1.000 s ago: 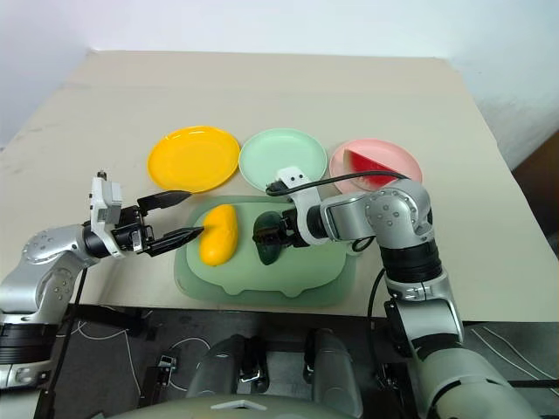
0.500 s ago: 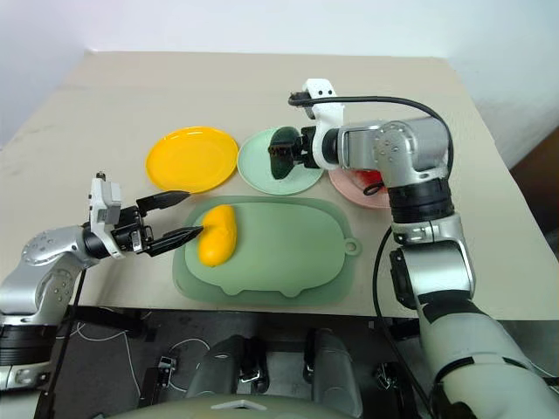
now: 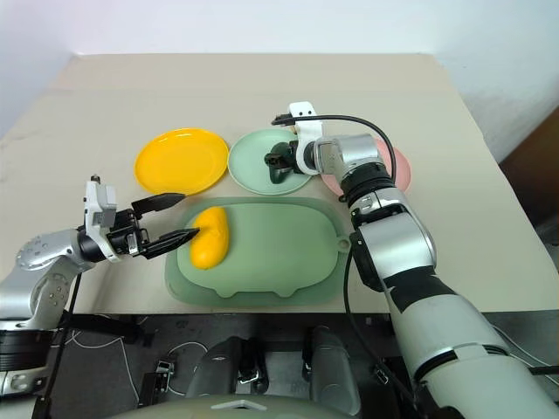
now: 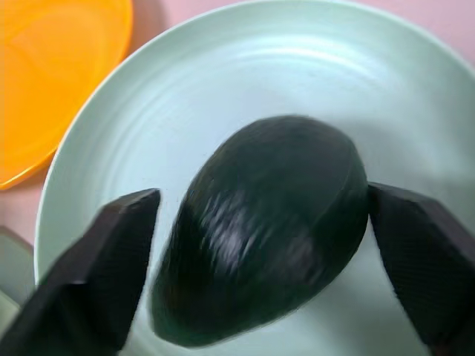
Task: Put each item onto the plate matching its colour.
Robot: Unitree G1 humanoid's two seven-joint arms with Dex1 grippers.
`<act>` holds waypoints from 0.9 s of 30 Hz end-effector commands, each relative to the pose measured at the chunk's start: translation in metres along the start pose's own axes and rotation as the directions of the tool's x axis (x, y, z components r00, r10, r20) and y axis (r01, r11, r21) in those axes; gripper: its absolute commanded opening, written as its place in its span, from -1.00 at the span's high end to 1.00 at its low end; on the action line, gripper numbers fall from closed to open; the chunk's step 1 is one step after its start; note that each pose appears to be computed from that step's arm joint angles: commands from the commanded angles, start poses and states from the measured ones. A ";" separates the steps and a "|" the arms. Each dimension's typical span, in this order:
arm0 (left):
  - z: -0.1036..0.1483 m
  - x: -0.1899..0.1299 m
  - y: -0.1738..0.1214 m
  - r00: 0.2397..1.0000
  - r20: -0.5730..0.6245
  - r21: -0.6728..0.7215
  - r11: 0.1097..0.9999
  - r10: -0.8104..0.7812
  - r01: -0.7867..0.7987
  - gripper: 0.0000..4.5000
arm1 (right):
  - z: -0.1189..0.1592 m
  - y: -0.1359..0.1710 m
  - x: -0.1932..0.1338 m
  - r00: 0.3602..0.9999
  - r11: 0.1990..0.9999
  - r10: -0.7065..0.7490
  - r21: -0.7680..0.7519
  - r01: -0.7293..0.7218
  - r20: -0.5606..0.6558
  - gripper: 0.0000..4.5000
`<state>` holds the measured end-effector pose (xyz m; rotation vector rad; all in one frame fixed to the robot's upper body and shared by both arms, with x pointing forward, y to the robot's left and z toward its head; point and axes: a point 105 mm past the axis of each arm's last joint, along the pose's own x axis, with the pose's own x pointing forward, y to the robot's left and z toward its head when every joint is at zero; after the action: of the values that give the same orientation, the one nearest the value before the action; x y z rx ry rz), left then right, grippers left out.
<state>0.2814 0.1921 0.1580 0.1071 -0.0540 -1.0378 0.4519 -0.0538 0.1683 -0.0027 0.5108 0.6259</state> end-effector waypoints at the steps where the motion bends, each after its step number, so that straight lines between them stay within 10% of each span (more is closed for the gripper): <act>1: 0.012 -0.004 -0.001 1.000 0.019 0.053 0.999 -0.004 0.003 -1.00 | 0.025 0.006 -0.005 0.998 0.999 0.009 -0.049 -0.006 0.064 -0.99; 13: 0.017 -0.004 -0.002 1.000 0.030 0.057 0.998 0.004 -0.006 -1.00 | 0.063 0.030 -0.075 0.926 0.972 0.193 -0.191 -0.136 0.323 -0.99; 27: 0.012 -0.010 0.000 0.999 0.027 0.050 0.998 0.034 -0.035 -1.00 | -0.032 0.100 -0.153 0.794 0.851 0.471 -0.437 -0.293 0.385 -0.99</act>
<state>0.2778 0.1968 0.1600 0.1103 -0.0630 -1.0116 0.2877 -0.0601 0.2101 -0.0772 -0.0328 1.0654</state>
